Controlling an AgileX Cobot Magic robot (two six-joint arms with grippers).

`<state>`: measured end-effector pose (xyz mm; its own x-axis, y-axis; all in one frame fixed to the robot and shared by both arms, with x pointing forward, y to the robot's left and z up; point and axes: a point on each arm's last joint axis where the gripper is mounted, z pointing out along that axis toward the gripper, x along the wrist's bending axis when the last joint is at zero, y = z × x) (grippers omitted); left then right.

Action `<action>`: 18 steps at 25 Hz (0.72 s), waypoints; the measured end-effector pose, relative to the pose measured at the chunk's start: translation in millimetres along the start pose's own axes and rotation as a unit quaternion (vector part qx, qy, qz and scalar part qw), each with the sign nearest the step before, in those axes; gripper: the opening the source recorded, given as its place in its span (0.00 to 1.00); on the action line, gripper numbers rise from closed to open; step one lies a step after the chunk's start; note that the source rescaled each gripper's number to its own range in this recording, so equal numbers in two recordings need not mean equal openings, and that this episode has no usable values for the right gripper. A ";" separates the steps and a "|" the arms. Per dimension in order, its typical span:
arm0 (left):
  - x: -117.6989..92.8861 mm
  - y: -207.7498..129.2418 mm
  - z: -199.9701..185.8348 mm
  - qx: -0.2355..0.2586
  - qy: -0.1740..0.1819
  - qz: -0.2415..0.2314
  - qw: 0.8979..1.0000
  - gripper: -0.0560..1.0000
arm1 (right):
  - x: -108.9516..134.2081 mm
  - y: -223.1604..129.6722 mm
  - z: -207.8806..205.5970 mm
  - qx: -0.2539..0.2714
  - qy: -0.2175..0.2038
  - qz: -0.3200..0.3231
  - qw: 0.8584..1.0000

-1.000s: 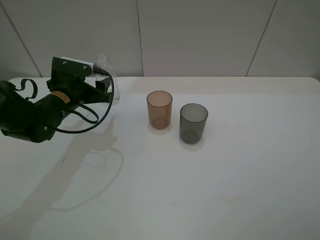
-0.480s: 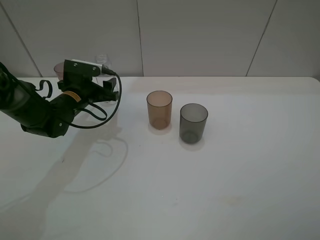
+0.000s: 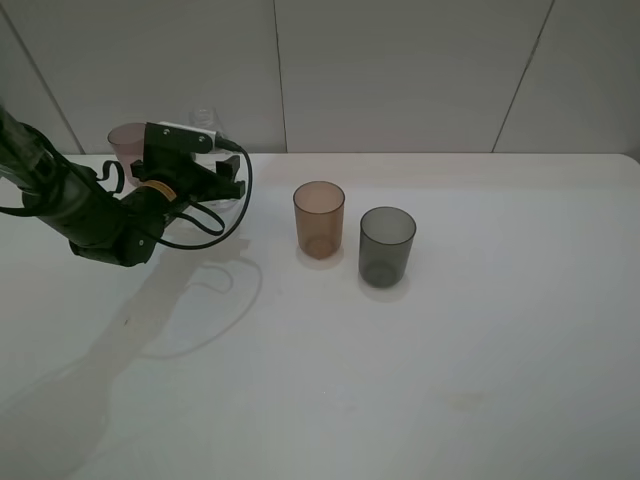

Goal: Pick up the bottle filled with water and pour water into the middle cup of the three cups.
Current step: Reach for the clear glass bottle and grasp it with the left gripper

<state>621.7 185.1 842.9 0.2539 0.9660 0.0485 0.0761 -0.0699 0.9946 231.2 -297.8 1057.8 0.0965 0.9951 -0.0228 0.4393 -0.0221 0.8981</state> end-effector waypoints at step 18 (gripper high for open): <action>5.8 -28.9 24.7 0.003 0.004 -0.007 1.000 0.62 | 0.0 0.0 0.0 0.000 0.000 0.000 1.000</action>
<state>644.8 186.5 812.2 0.2447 0.9690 0.0348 0.0848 -0.0572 0.9948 231.2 -297.8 1057.8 0.0965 0.9951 -0.0228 0.4393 -0.0221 0.8981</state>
